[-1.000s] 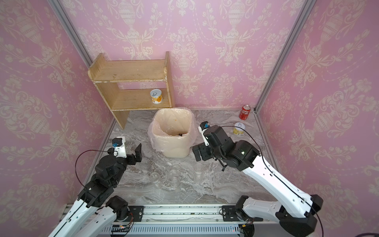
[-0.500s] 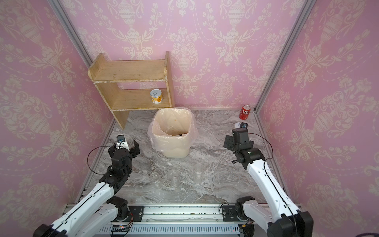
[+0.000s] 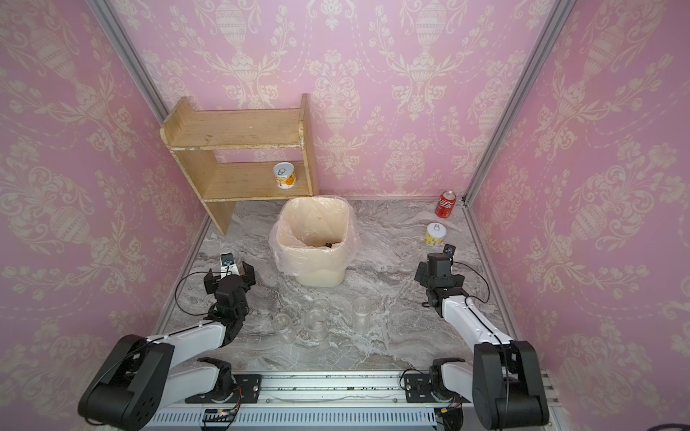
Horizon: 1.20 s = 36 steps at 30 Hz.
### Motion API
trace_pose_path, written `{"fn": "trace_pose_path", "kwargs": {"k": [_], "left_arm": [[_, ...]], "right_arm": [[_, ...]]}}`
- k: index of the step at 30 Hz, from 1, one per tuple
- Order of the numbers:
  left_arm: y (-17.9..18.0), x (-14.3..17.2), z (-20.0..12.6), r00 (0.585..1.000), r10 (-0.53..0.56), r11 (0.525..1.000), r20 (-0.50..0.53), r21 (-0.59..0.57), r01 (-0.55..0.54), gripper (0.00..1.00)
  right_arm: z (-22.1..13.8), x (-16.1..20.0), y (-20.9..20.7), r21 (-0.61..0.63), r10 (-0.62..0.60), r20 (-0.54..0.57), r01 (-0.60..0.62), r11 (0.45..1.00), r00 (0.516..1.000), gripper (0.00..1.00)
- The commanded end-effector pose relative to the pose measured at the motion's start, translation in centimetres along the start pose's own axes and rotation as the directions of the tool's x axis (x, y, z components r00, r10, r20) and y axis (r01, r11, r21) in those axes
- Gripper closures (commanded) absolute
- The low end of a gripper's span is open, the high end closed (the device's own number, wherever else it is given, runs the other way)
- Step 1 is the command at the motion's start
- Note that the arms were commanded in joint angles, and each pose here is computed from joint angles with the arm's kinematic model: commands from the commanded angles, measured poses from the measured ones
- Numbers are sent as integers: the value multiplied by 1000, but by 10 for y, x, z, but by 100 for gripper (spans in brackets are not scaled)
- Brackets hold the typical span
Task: Empty the moldy dried flower tea in the jars
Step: Reset both arms
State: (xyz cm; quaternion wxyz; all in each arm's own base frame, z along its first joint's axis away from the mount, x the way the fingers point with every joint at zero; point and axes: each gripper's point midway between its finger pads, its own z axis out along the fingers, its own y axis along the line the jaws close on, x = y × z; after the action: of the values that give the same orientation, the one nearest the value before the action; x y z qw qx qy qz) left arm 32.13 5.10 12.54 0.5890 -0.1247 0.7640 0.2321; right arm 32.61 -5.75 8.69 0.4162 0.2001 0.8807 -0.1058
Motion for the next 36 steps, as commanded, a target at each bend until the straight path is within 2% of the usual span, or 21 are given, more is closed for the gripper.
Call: {"fn": "trace_pose_path", "kwargs": {"k": [1,3,7,10,15,19,22,27,31,32,36], "left_arm": [[2,-7,4,995,-63,998,73,17,62,1],[-3,-9,5,993,-60,997,102,44,56,1],[-14,-11,10,990,-63,995,125,85,53,1],[-21,-7,16,989,-86,990,120,125,71,1],[-37,1,25,992,-54,985,110,166,35,1],[-37,2,27,993,-57,985,106,171,38,1],[-37,6,29,994,-70,980,89,194,52,1],[-49,14,37,997,-47,972,57,233,32,1],[-49,14,38,997,-44,973,56,230,31,1],[-49,14,38,997,-45,973,55,230,31,1],[-49,15,45,999,-36,976,25,214,30,1]], "right_arm": [[8,-19,9,-37,-15,120,20,999,993,0],[8,-23,17,-71,-35,116,44,996,993,0],[9,-31,25,-113,-32,180,53,992,983,0],[10,-35,32,-144,-31,209,62,988,977,0],[17,-46,44,-184,-35,242,82,979,970,0],[27,-48,53,-200,-56,255,110,974,965,0],[27,-43,62,-240,-88,234,145,960,968,0],[20,-38,68,-293,-83,296,173,940,952,0],[21,-30,73,-324,-80,337,195,926,938,0],[23,-27,71,-316,-87,311,189,930,946,0],[23,-29,72,-316,-84,319,190,930,944,0]]}}
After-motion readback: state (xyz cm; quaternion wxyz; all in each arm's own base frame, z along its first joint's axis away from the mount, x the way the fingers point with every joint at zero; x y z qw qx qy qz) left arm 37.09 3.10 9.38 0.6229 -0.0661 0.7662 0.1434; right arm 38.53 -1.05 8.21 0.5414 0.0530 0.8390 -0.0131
